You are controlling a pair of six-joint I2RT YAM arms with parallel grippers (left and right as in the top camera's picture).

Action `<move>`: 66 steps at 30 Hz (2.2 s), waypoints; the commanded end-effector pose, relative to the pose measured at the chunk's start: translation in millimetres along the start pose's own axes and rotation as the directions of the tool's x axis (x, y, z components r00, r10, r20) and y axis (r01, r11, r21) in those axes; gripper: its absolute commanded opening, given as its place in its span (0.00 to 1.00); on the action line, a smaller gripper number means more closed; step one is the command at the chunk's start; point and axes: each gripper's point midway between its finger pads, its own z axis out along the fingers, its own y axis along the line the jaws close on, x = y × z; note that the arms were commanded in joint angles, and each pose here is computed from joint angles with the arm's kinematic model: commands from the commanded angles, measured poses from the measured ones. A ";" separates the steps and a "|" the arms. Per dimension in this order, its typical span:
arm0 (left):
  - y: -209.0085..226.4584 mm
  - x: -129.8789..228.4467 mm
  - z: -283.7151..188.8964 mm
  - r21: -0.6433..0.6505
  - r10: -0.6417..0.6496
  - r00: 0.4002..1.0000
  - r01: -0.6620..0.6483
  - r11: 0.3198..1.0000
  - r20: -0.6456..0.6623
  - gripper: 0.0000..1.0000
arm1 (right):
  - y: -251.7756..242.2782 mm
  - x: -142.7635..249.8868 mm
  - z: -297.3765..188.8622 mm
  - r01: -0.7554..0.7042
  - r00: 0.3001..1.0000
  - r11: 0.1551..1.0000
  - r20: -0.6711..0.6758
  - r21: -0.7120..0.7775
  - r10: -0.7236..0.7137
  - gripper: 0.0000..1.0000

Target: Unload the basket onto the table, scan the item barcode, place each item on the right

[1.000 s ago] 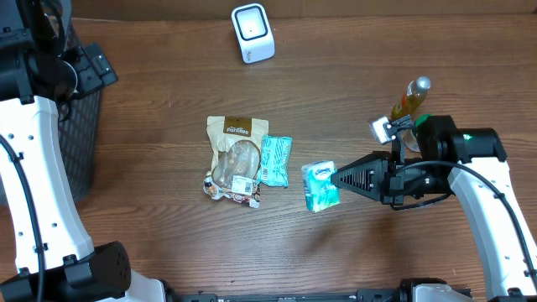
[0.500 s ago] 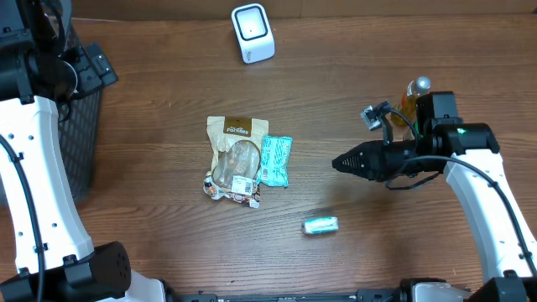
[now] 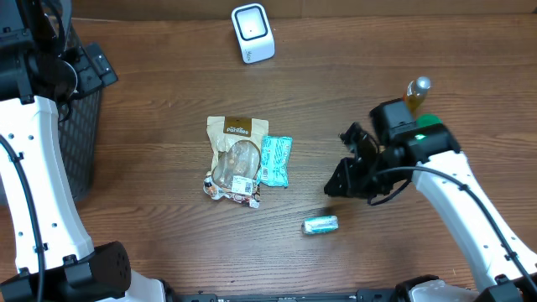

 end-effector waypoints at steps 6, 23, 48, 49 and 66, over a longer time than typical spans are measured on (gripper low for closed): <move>-1.2 -1.6 0.5 0.003 0.004 1.000 -0.004 1.000 0.002 1.00 | 5.7 50.5 21.1 -0.080 0.987 0.968 -0.117 0.240 0.110 0.11; -1.2 -1.6 0.5 0.003 0.004 1.000 -0.004 1.000 0.002 1.00 | -17.2 57.6 89.6 -0.110 0.993 0.923 -0.009 0.369 0.122 0.05; -1.2 -1.6 0.5 0.003 0.004 1.000 -0.004 1.000 0.002 1.00 | -62.2 -91.3 48.2 -0.287 0.905 0.862 0.413 0.417 0.101 0.08; -1.2 -1.6 0.5 0.003 0.004 1.000 -0.004 1.000 0.002 1.00 | -65.5 -94.6 46.0 -0.305 0.898 0.865 0.422 0.398 0.122 0.08; -1.2 -1.6 0.5 0.003 0.004 1.000 -0.004 1.000 0.002 1.00 | -111.2 -28.1 70.9 -0.413 0.910 0.821 0.221 0.393 0.352 0.09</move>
